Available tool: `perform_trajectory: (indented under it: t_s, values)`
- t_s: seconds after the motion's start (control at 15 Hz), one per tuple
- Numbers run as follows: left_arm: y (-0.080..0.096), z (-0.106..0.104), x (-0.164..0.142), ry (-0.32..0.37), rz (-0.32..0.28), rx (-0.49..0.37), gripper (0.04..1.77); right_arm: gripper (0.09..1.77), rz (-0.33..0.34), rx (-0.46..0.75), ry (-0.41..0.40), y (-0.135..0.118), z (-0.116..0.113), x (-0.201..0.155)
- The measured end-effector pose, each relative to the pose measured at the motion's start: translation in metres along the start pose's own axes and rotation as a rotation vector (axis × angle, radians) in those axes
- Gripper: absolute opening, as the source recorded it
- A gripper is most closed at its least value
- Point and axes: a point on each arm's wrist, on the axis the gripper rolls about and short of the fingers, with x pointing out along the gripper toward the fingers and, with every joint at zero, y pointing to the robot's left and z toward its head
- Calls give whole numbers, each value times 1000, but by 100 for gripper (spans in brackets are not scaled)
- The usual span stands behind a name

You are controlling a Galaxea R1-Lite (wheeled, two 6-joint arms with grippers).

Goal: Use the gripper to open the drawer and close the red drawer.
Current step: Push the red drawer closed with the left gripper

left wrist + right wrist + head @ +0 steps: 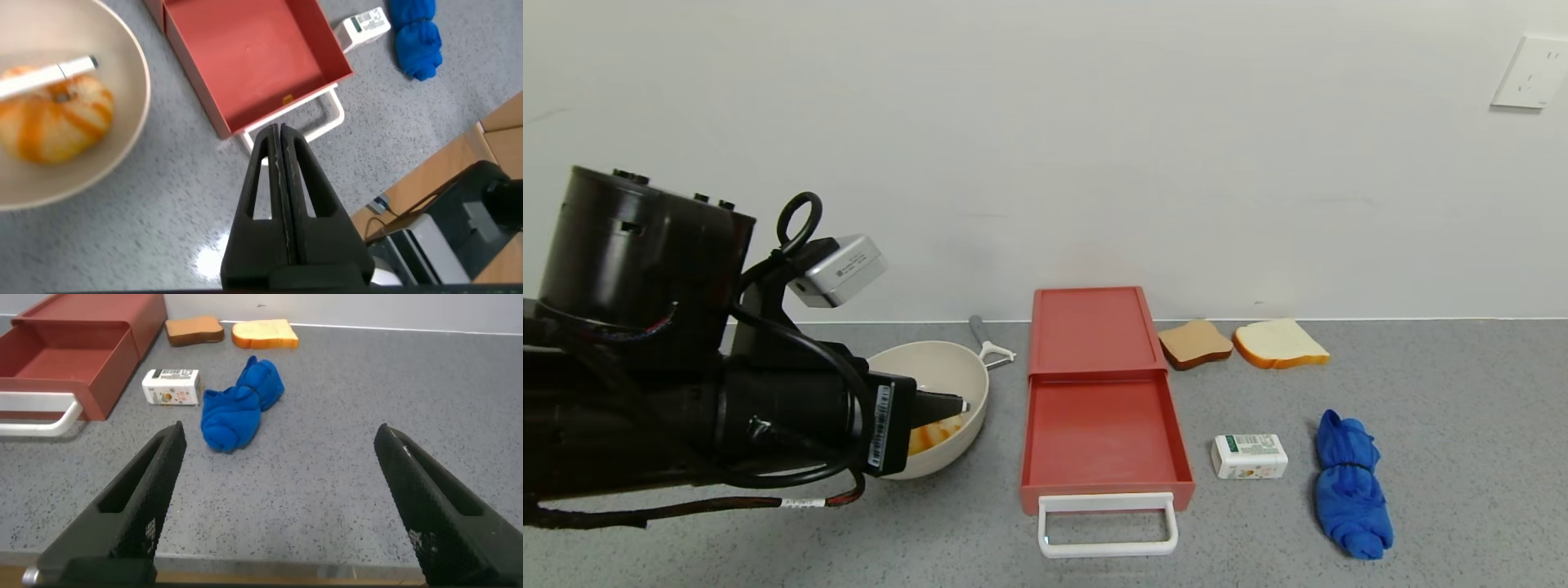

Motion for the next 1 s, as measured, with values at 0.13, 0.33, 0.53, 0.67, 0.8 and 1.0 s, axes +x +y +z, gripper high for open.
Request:
perform_trajectory:
  t_s: [0.13, 0.33, 0.53, 0.67, 0.8, 1.0]
  values:
    - [-16, 4, 7, 34, 23, -47, 11, 170, 0, 0, 0, 0, 0, 0]
    - [-38, 6, 25, 79, 62, -111, 11, 170, 0, 0, 0, 0, 0, 0]
    - [-57, -2, 50, 124, 113, -126, 11, 170, 0, 0, 0, 0, 0, 0]
    - [-70, -12, 62, 160, 128, -141, 11, 170, 0, 0, 0, 0, 0, 0]
    - [-81, -23, 69, 225, 147, -149, 11, 170, -1, 0, 0, 0, 0, 0]
    - [-95, -31, 83, 277, 169, -209, 11, 170, -1, 0, 0, 0, 0, 0]
